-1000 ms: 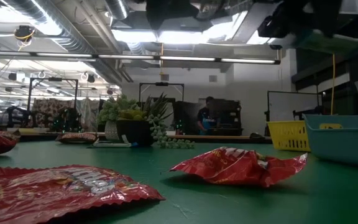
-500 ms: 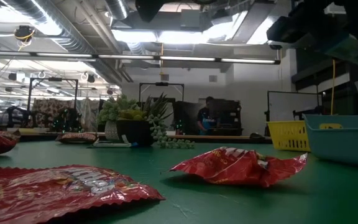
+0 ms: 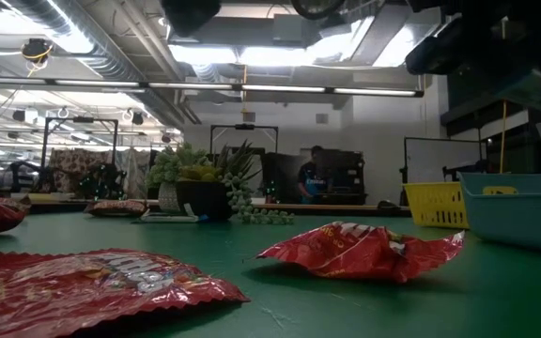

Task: Sort candy
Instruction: Put the white chocolate into the blue bin

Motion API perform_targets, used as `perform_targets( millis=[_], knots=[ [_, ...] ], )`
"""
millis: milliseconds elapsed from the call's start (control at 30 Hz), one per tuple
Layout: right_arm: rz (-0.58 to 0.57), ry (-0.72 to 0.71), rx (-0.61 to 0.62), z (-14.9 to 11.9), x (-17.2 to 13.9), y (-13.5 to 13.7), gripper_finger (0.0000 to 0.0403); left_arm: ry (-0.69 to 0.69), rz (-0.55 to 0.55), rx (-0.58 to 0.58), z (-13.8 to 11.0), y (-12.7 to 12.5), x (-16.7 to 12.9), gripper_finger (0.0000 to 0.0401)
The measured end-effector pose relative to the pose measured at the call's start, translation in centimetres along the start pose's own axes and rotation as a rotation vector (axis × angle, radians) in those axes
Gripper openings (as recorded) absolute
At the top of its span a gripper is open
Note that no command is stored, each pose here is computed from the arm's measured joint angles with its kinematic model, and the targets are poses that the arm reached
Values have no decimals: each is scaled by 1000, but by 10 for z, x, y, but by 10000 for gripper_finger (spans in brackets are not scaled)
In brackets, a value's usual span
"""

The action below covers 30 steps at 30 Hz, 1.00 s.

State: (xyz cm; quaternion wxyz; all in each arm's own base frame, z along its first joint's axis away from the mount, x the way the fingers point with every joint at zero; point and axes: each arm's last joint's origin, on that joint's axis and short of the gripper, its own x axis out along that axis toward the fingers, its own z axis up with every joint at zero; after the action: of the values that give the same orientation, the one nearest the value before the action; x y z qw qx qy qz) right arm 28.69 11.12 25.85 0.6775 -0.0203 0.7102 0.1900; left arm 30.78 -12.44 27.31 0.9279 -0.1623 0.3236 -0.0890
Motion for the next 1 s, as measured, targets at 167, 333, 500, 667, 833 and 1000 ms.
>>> perform_targets(
  millis=[167,333,500,667,833,1000],
  knots=[
    [0,-5,-1,0,0,0,194,110,19,-110,-16,-9,-1,224],
    [0,-5,-1,1,0,0,243,252,43,-181,-42,-27,-4,224],
    [0,-7,-1,1,0,0,264,333,20,-119,-68,-52,-1,224],
    [-1,-10,-1,1,0,0,266,408,5,-52,-95,-72,7,224],
    [0,-11,-2,1,0,0,266,474,-17,13,-119,-89,10,224],
    [-1,-15,-3,1,0,0,266,535,6,65,-138,-95,10,224]
  ],
)
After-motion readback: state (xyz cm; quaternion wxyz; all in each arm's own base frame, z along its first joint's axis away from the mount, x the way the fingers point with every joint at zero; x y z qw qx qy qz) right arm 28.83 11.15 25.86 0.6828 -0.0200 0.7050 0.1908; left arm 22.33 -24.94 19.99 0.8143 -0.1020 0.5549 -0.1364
